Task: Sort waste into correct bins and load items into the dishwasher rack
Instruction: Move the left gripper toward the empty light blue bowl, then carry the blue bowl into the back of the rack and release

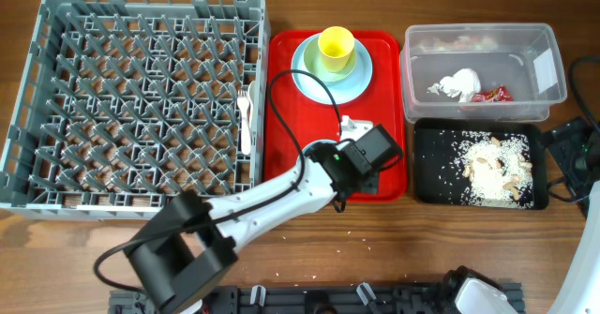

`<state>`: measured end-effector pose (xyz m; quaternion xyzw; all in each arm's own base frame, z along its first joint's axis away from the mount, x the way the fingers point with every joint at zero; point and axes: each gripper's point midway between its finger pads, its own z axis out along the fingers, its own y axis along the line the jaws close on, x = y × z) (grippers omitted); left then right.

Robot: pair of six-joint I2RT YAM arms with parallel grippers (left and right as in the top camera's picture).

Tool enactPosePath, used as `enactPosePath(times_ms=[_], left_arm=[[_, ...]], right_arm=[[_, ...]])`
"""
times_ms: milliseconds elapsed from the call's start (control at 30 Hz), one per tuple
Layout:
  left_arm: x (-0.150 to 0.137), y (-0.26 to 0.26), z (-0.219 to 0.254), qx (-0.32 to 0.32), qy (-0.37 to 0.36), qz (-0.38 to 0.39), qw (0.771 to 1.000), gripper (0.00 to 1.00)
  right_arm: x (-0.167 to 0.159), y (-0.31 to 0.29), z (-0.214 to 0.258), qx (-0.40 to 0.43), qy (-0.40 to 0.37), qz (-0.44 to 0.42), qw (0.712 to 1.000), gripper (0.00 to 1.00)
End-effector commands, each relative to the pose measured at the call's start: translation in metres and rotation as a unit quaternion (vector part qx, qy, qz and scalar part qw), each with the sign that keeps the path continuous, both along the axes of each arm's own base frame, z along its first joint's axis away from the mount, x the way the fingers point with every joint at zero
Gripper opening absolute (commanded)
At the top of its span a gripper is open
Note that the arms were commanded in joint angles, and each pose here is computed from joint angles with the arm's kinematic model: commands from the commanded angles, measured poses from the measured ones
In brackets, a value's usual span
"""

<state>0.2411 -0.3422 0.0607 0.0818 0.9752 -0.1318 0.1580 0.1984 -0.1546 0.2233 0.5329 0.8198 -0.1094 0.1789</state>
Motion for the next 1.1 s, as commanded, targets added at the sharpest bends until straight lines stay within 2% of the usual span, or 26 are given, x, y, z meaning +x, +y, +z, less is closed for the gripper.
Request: enactPosePath(times_ms=[0, 100, 133, 167, 233, 267, 333, 367, 433, 500, 567, 633, 667, 767, 867, 900, 967, 1067], left_arm=[[-0.002, 0.007, -0.028, 0.049, -0.004, 0.002, 0.999, 0.27], [-0.001, 0.010, -0.037, 0.063, -0.003, 0.004, 0.998, 0.24], [0.002, 0.012, -0.036, 0.064, -0.008, 0.007, 0.998, 0.11], [0.008, 0.015, -0.033, 0.070, -0.023, 0.015, 0.997, 0.04], [0.027, 0.012, -0.001, 0.059, -0.071, 0.009, 0.996, 0.04], [0.037, 0.003, 0.030, 0.044, -0.104, -0.030, 0.993, 0.04], [0.051, -0.006, 0.085, 0.007, -0.154, -0.059, 0.986, 0.04], [0.063, -0.010, 0.140, -0.047, -0.189, -0.059, 0.979, 0.04], [0.083, 0.002, 0.222, -0.136, -0.230, -0.052, 0.962, 0.04], [0.105, 0.023, 0.281, -0.217, -0.253, -0.085, 0.939, 0.04], [0.138, 0.065, 0.299, -0.266, -0.244, -0.063, 0.930, 0.04], [0.181, 0.123, 0.292, -0.347, -0.188, -0.017, 0.918, 0.04], [0.201, 0.143, 0.285, -0.415, -0.147, -0.026, 0.898, 0.04], [0.246, 0.179, 0.251, -0.527, -0.065, -0.041, 0.846, 0.04], [0.287, 0.204, 0.188, -0.583, 0.025, 0.006, 0.812, 0.04], [0.293, 0.210, 0.171, -0.591, 0.045, 0.014, 0.805, 0.04], [0.299, 0.224, 0.129, -0.598, 0.089, 0.041, 0.795, 0.04], [0.297, 0.236, 0.112, -0.602, 0.108, 0.042, 0.790, 0.04]], right_arm=[[0.002, -0.001, 0.003, -0.001, -0.008, -0.008, 1.000, 1.00], [0.002, -0.001, 0.003, -0.001, -0.008, -0.008, 1.000, 1.00], [0.002, -0.001, 0.003, -0.001, -0.008, -0.008, 1.000, 1.00], [0.002, -0.001, 0.003, -0.001, -0.008, -0.008, 1.000, 1.00], [0.002, -0.001, 0.003, -0.001, -0.008, -0.008, 1.000, 1.00], [0.002, -0.001, 0.003, -0.001, -0.008, -0.008, 1.000, 1.00], [0.002, -0.001, 0.003, -0.001, -0.008, -0.008, 1.000, 1.00], [0.002, -0.001, 0.003, -0.001, -0.008, -0.008, 1.000, 1.00], [0.002, -0.001, 0.003, -0.001, -0.008, -0.008, 1.000, 1.00], [0.002, -0.001, 0.003, -0.001, -0.008, -0.008, 1.000, 1.00], [0.002, -0.001, 0.003, -0.001, -0.008, -0.008, 1.000, 1.00], [0.002, -0.001, 0.003, -0.001, -0.008, -0.008, 1.000, 1.00], [0.002, -0.001, 0.003, -0.001, -0.008, -0.008, 1.000, 1.00], [0.002, -0.001, 0.003, -0.001, -0.008, -0.008, 1.000, 1.00], [0.002, -0.001, 0.003, -0.001, -0.008, -0.008, 1.000, 1.00], [0.002, -0.001, 0.003, -0.001, -0.008, -0.008, 1.000, 1.00], [0.002, -0.001, 0.003, -0.001, -0.008, -0.008, 1.000, 1.00], [0.002, -0.001, 0.003, -0.001, -0.008, -0.008, 1.000, 1.00]])
